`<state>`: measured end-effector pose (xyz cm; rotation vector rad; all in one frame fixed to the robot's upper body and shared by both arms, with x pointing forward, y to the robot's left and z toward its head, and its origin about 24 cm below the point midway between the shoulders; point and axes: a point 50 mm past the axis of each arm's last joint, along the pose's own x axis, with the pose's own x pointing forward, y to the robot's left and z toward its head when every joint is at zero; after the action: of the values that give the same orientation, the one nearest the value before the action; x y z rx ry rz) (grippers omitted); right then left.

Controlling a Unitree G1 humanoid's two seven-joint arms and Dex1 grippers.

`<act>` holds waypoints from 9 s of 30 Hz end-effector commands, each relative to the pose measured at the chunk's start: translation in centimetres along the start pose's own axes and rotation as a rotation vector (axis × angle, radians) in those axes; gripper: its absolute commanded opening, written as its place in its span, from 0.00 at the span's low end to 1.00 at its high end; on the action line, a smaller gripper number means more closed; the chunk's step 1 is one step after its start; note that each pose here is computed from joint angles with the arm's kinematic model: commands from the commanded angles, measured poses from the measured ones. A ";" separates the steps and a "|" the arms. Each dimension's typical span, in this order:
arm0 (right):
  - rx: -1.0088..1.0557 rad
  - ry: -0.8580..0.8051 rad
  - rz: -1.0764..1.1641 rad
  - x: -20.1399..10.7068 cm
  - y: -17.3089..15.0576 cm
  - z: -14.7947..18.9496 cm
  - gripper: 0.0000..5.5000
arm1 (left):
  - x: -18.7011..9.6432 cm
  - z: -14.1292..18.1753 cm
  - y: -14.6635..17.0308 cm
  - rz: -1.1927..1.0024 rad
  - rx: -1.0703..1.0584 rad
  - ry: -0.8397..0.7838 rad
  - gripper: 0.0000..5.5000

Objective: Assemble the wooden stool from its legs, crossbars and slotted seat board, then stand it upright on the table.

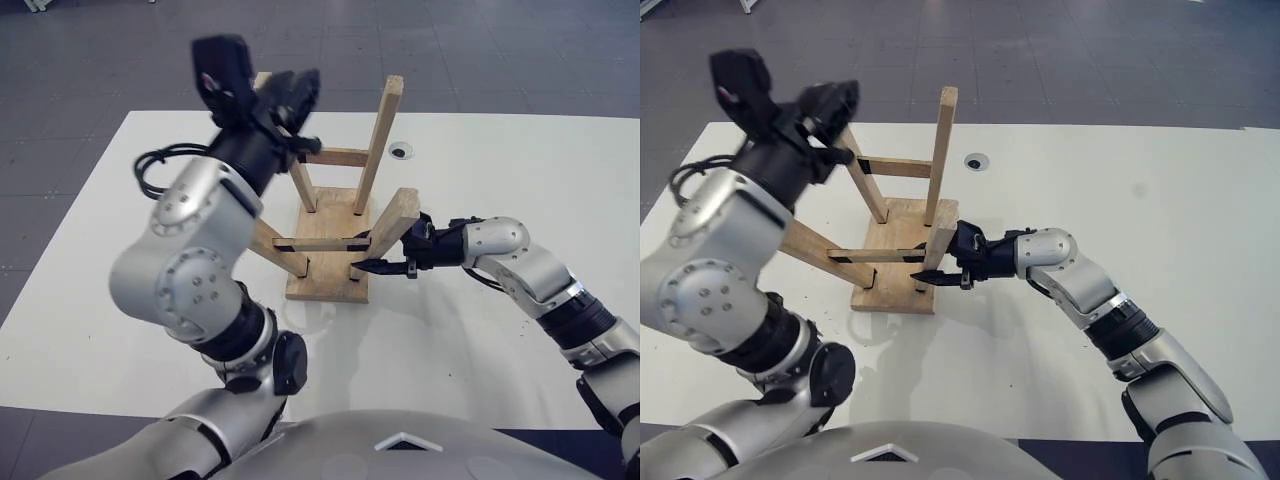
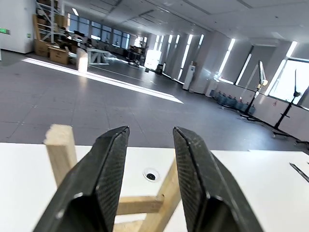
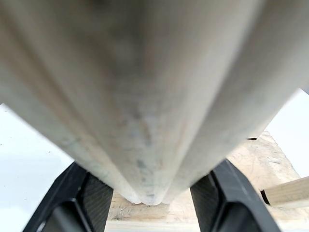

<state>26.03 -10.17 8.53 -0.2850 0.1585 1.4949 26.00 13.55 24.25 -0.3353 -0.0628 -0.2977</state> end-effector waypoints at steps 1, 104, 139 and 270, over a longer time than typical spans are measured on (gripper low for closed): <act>0.443 1.149 0.096 -9.3 10.0 -18.4 0.37 | 0.1 10.9 -2.6 -0.073 -0.173 -0.285 0.31; 0.115 0.280 -0.746 -6.2 -6.6 -4.0 0.74 | -6.7 -11.8 6.8 0.049 -0.166 0.543 0.30; 0.301 -0.380 -0.944 -8.1 -4.2 12.2 0.75 | -6.8 -19.8 4.2 -0.058 0.278 0.763 0.58; 0.267 0.043 0.103 -12.8 -3.7 7.9 0.90 | -6.2 -3.7 3.1 -0.867 0.182 0.642 0.39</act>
<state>28.60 -20.58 19.67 -0.1394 0.3865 1.5395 20.86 16.42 19.02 -0.0161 0.4026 -1.2387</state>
